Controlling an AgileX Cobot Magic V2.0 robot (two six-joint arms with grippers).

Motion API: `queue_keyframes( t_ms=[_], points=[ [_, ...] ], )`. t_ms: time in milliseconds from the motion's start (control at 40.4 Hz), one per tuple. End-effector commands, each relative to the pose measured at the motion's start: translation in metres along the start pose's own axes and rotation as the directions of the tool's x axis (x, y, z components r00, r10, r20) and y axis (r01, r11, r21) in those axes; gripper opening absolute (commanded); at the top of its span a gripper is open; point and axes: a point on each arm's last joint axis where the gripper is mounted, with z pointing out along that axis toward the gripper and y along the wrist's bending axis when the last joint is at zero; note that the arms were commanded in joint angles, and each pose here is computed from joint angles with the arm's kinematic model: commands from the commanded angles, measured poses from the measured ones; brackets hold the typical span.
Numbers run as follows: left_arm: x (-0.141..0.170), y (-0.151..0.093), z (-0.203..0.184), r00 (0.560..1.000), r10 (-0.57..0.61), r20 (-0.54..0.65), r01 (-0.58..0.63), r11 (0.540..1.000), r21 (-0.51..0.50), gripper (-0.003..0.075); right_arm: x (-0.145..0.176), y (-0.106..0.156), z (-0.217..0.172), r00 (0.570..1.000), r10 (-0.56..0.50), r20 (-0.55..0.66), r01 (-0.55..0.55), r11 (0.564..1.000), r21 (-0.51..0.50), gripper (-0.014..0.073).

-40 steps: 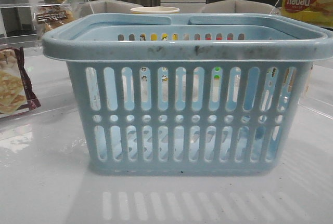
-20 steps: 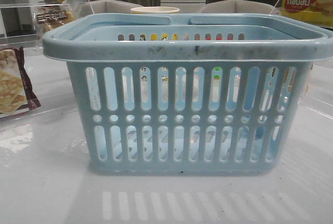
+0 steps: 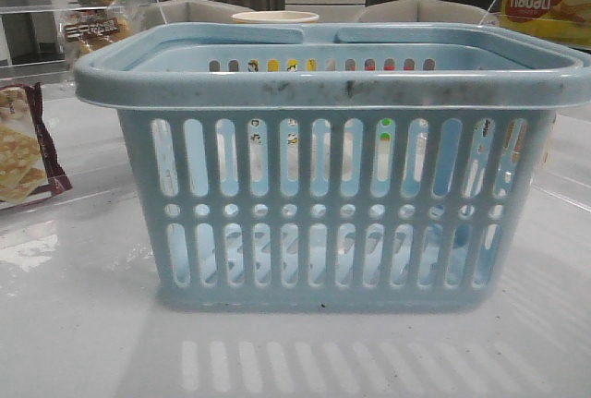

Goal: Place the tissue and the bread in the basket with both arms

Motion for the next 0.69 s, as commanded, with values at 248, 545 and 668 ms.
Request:
queue_keyframes(
  t_ms=[248, 545, 668],
  points=[
    [-0.111, 0.003, 0.005, 0.989, -0.008, 0.149, 0.007, 1.0, 0.008, 0.009, -0.111, 0.002, -0.013, 0.988, -0.004, 0.155, 0.004, 1.0, -0.003, 0.0055],
    [-0.126, 0.001, 0.044, 0.985, -0.001, -0.171, 0.008, 0.999, 0.041, 0.009, -0.132, 0.001, 0.02, 0.986, -0.041, -0.16, 0.04, 0.999, -0.007, 0.0055],
    [-0.108, 0.0, 0.058, 0.952, 0.003, -0.307, 0.013, 0.999, 0.049, 0.009, -0.117, 0.001, 0.036, 0.946, -0.042, -0.321, 0.039, 0.999, -0.014, 0.0055]
  ],
)
